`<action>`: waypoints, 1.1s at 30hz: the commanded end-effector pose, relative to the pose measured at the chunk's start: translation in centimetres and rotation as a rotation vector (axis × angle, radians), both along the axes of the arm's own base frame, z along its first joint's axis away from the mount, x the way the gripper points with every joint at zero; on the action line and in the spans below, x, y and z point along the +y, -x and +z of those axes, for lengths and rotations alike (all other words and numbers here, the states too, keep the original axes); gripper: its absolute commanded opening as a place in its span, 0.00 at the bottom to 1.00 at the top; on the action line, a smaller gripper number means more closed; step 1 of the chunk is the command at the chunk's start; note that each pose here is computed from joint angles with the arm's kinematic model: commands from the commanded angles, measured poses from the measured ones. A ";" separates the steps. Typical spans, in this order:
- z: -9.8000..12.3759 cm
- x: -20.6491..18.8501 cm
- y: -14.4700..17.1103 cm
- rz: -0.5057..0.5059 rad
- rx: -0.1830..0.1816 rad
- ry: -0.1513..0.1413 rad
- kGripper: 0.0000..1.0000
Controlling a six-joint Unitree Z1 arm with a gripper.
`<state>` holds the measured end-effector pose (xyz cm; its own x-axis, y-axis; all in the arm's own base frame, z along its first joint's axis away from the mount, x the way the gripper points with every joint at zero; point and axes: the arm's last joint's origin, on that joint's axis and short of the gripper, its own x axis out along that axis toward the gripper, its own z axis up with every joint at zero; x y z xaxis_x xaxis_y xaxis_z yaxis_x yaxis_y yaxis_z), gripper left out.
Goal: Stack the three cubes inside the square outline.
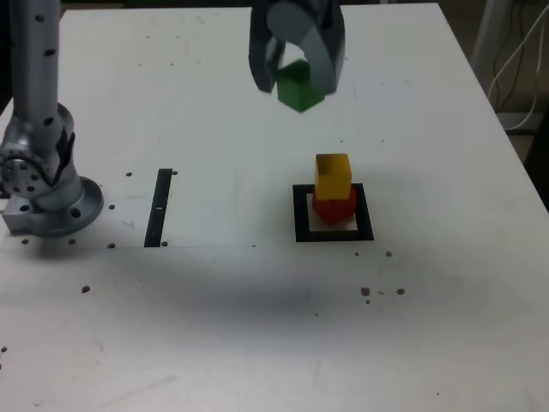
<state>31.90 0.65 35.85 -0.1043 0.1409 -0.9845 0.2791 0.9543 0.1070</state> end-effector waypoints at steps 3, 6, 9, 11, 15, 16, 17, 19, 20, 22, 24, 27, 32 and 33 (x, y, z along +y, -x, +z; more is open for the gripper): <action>-0.4 -1.6 -0.6 -0.041 0.014 -0.001 0.11; -0.5 -2.6 -1.1 -0.070 0.012 -0.011 0.11; -0.7 -3.5 -1.5 -0.100 0.011 -0.021 0.11; -0.9 -4.0 -1.6 -0.113 0.014 -0.023 0.11; -1.4 -4.6 -2.0 -0.128 0.026 -0.021 0.12; -1.6 -4.8 -2.1 -0.130 0.029 -0.019 0.12; -1.8 -4.9 -2.3 -0.132 0.032 -0.019 0.12; -2.1 -5.2 -2.7 -0.134 0.036 -0.017 0.12; -2.3 -5.3 -2.8 -0.134 0.039 -0.017 0.12; -2.5 -5.3 -3.0 -0.133 0.042 -0.017 0.12; -2.7 -5.4 -3.1 -0.133 0.044 -0.018 0.12; -2.9 -5.4 -3.4 -0.133 0.044 -0.016 0.13; -3.4 -5.5 -3.6 -0.132 0.056 -0.010 0.16; -3.5 -5.5 -3.7 -0.131 0.059 -0.008 0.17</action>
<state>35.44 -4.74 32.73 -0.1268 0.1665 -0.9779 0.4064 0.9080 0.1019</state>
